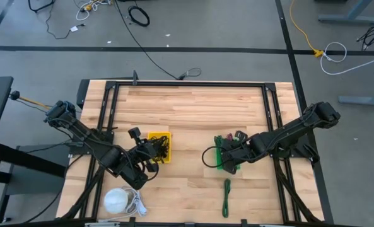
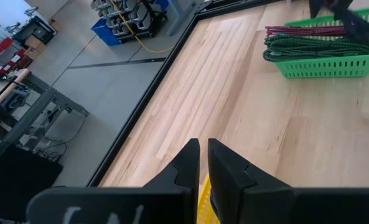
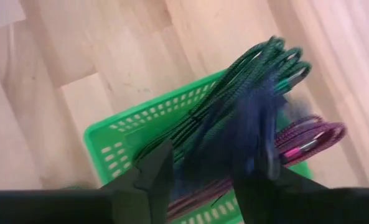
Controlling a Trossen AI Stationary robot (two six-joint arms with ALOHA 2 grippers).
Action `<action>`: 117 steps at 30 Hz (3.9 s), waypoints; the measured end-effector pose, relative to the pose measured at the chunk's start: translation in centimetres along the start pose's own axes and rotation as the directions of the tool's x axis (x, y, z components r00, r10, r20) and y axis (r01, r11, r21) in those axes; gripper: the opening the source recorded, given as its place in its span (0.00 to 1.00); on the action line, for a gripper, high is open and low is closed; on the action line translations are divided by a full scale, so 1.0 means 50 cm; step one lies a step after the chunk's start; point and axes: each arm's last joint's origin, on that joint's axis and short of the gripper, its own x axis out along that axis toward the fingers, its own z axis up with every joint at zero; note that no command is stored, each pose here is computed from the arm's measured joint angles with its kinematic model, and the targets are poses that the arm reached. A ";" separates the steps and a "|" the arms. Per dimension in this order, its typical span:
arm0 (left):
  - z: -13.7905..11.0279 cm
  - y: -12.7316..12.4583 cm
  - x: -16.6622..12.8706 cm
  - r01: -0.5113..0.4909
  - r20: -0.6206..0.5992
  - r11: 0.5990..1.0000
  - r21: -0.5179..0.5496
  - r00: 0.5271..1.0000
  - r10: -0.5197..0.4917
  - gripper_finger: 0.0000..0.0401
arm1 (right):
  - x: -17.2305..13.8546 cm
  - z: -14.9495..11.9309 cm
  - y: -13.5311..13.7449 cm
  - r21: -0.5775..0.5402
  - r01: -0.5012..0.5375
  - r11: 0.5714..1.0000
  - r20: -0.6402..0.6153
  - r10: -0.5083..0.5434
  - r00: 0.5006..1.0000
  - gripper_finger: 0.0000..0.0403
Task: Pick & Place USB Port
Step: Put the black blue charger cable into the green bin, then put the black green charger cable into the green bin
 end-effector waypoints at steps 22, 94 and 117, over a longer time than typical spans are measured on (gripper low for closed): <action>0.000 0.000 0.000 0.000 0.000 1.000 -0.006 1.000 0.000 0.09 | -0.009 -0.024 0.020 0.062 -0.044 0.997 -0.057 0.048 0.997 0.41; -0.001 -0.001 0.001 0.019 -0.017 1.000 -0.024 1.000 -0.019 0.09 | 0.123 -0.132 0.264 0.339 -0.379 0.861 -0.160 0.450 0.879 0.40; -0.001 -0.001 0.000 0.019 -0.017 1.000 -0.022 1.000 -0.019 0.09 | 0.172 -0.134 0.266 0.474 -0.255 0.843 -0.087 0.333 0.939 0.40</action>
